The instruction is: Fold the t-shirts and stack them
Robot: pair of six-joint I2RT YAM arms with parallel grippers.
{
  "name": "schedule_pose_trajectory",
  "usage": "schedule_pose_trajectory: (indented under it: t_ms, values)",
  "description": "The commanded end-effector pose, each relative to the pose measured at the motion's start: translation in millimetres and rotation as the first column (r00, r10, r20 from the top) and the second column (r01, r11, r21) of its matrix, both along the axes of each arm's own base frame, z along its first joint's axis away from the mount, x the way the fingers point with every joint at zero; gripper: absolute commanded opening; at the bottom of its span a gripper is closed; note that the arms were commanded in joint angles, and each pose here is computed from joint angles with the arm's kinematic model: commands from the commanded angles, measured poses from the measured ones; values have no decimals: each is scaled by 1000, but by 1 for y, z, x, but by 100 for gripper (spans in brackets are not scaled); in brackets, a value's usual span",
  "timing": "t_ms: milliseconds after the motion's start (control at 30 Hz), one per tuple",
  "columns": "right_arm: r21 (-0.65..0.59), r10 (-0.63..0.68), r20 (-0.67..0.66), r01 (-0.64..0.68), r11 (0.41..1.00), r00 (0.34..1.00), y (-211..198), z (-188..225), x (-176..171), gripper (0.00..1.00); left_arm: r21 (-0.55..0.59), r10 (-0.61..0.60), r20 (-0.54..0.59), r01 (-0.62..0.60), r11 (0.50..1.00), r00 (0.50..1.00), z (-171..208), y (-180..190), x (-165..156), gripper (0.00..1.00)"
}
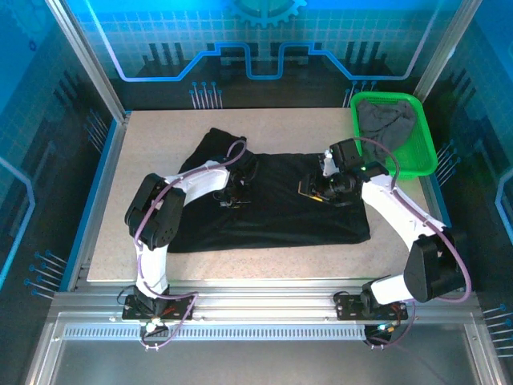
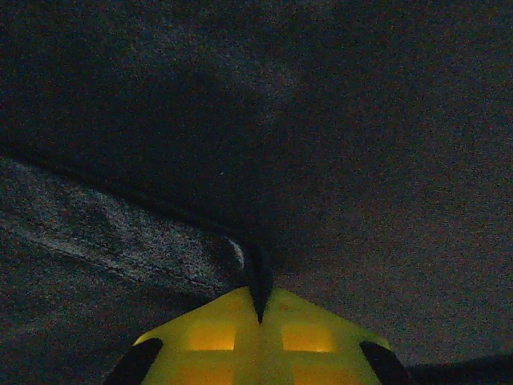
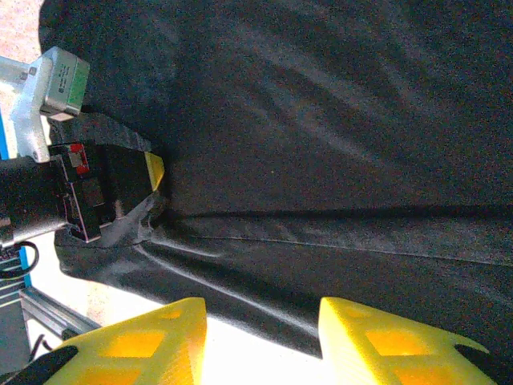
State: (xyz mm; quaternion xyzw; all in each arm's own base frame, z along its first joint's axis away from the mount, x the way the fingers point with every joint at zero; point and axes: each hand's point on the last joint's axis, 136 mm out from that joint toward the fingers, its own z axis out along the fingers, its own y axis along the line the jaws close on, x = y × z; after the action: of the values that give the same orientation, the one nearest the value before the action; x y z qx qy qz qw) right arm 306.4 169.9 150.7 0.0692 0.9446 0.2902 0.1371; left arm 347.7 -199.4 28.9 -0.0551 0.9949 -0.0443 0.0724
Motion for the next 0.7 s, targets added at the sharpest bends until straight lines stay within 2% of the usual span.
schedule_pose_trajectory:
  t_ms: [0,67,100,167,267,400,533,667]
  values:
    - [8,5,-16,-5,1000,1000,2,-2,-9,42,7,-17,54,17,1000,998,18,-2,9,19]
    - [-21,-17,-31,17,1000,999,-4,-8,-12,42,11,-3,72,2,1000,997,26,-2,13,40]
    - [-47,-38,-45,36,998,998,-10,-13,-14,41,11,15,88,-16,1000,996,33,0,14,46]
    - [-92,-88,-81,80,993,993,-24,-27,-20,39,11,63,118,-64,998,991,48,9,9,52]
    - [-137,-145,-146,125,983,979,-40,-49,-30,34,-19,162,124,-161,987,979,64,28,-11,48]
    - [-275,-208,-211,146,950,955,-63,-72,-43,30,-87,329,0,-328,941,944,49,58,-51,36]
    - [-342,-193,-272,93,935,943,-68,-92,-46,29,-136,505,-96,-514,847,858,26,97,-78,25]
    - [-404,-188,-343,36,914,920,-68,-112,-49,28,-152,610,-165,-631,761,775,7,118,-85,23]
